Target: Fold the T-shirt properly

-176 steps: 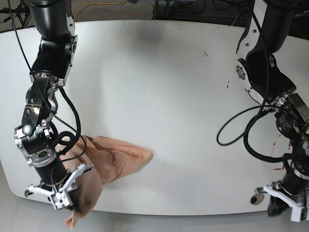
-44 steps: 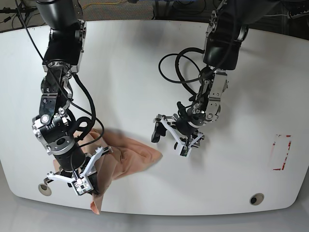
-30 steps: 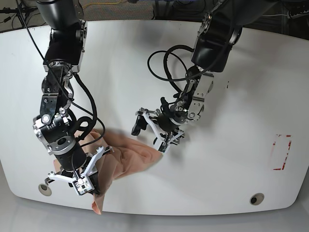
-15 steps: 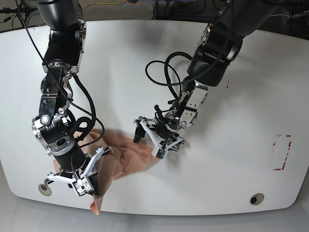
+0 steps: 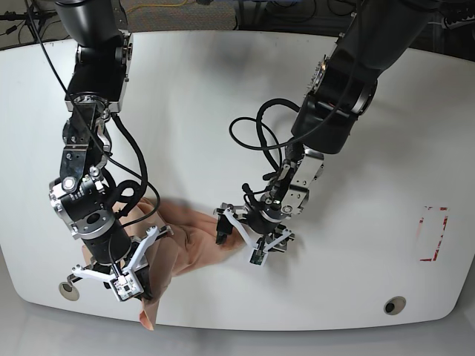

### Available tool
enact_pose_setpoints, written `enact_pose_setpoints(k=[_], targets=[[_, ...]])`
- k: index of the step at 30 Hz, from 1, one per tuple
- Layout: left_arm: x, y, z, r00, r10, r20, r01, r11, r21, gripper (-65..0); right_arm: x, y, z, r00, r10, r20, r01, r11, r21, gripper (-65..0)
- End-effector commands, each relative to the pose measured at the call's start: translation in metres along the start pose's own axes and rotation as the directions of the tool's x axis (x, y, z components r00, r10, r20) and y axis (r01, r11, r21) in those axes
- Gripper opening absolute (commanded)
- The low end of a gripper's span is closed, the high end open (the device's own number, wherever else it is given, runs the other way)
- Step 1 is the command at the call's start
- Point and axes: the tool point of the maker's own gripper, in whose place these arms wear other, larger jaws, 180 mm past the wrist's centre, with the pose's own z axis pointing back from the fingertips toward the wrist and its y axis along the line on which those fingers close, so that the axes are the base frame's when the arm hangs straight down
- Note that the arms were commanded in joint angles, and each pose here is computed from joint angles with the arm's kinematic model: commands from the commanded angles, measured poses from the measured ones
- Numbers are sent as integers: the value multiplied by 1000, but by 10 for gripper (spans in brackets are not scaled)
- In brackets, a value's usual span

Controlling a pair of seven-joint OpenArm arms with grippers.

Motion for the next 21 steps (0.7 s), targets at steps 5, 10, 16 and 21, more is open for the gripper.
enact_pose_setpoints(k=[5,10,16,21], targets=[[8,-3,-5,1000,-14,23,14,1000,-10,-157,21,-11,4,998,15,67,-13,1000,-28,-650],[2,-3,-5,1000,-15,6,15,1000,-14,-170,21,-13,4,998,14,66,-12,999,-31,-650],[-20,-9,-2,999,-17,-48,16,1000,-27,-281,23,-13,6,997,15,70,-13,999,-33,-650],[-27,-11,-1,998,-19,-68,17,999,-31,-370,23,-12,7,997,17,71,-15,999,-33,-650]])
